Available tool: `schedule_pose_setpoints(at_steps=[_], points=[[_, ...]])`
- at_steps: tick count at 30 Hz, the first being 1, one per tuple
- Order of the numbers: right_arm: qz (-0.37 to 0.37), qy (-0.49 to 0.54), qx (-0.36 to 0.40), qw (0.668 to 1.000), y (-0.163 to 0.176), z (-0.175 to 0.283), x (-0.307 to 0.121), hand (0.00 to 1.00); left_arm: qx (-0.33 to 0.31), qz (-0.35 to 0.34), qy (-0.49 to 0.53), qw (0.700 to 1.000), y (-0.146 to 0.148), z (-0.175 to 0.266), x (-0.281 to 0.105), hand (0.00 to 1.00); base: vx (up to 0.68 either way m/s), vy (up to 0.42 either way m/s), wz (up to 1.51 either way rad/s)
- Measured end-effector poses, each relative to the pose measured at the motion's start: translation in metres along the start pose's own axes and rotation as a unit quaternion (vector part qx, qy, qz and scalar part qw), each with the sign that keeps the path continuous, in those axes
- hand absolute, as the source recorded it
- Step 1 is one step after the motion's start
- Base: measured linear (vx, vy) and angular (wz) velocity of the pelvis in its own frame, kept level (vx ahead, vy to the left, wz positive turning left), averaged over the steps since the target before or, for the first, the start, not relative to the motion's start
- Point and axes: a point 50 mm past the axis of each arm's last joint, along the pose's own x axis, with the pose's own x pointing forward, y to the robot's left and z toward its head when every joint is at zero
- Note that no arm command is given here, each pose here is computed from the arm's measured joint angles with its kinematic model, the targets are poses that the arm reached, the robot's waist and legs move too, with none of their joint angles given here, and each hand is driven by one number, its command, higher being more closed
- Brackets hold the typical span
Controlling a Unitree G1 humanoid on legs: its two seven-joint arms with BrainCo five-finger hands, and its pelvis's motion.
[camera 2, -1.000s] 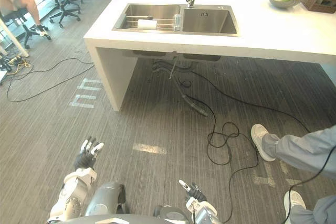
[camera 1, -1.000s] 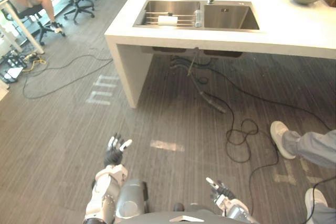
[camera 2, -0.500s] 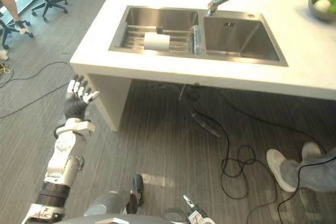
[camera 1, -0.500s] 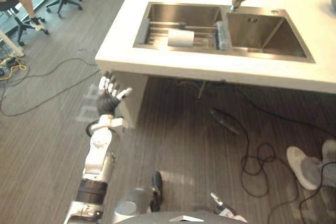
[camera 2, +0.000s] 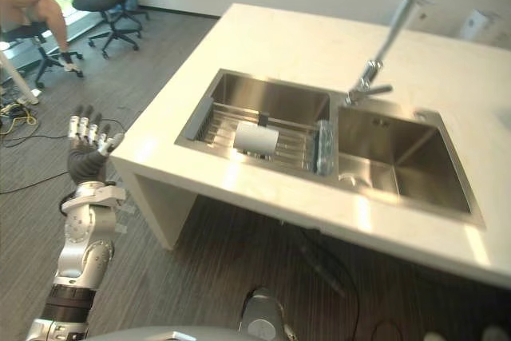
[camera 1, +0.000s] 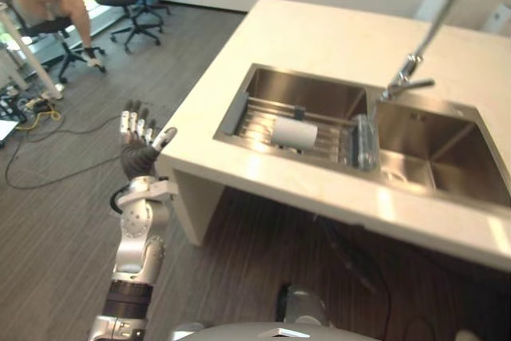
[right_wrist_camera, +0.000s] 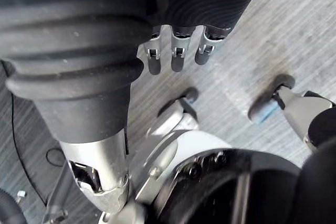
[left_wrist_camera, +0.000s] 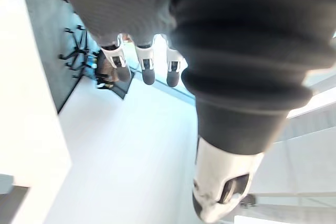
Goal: Walk over to the sink, pick up the cup, carry it to the dishwasher, place the cup inside the dishwasher, then close the dishwasher door
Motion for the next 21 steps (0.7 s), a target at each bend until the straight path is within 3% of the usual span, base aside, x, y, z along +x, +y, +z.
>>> schedule_pose_setpoints(at_steps=[5, 13, 17, 21], points=[[0.004, -0.004, -0.025, 1.000, 0.004, 0.015, 0.002, 0.00, -0.020, -0.018, 0.023, 0.999, -0.019, -0.008, -0.005, 0.00, 0.26, -0.240, -0.01], [-0.010, 0.061, -0.047, 0.997, -0.005, 0.008, 0.000, 0.00, -0.010, -0.040, 0.027, 0.999, -0.024, -0.003, -0.009, 0.00, 0.05, -0.077, 0.08], [-0.019, 0.067, -0.047, 0.996, -0.011, 0.007, -0.002, 0.00, -0.003, -0.102, -0.011, 0.995, -0.030, 0.023, -0.017, 0.00, 0.01, 0.099, -0.38], [-0.042, 0.046, -0.036, 0.997, -0.029, 0.011, -0.008, 0.00, -0.043, -0.166, -0.051, 0.984, -0.046, 0.049, -0.016, 0.00, 0.07, 0.201, -0.57]])
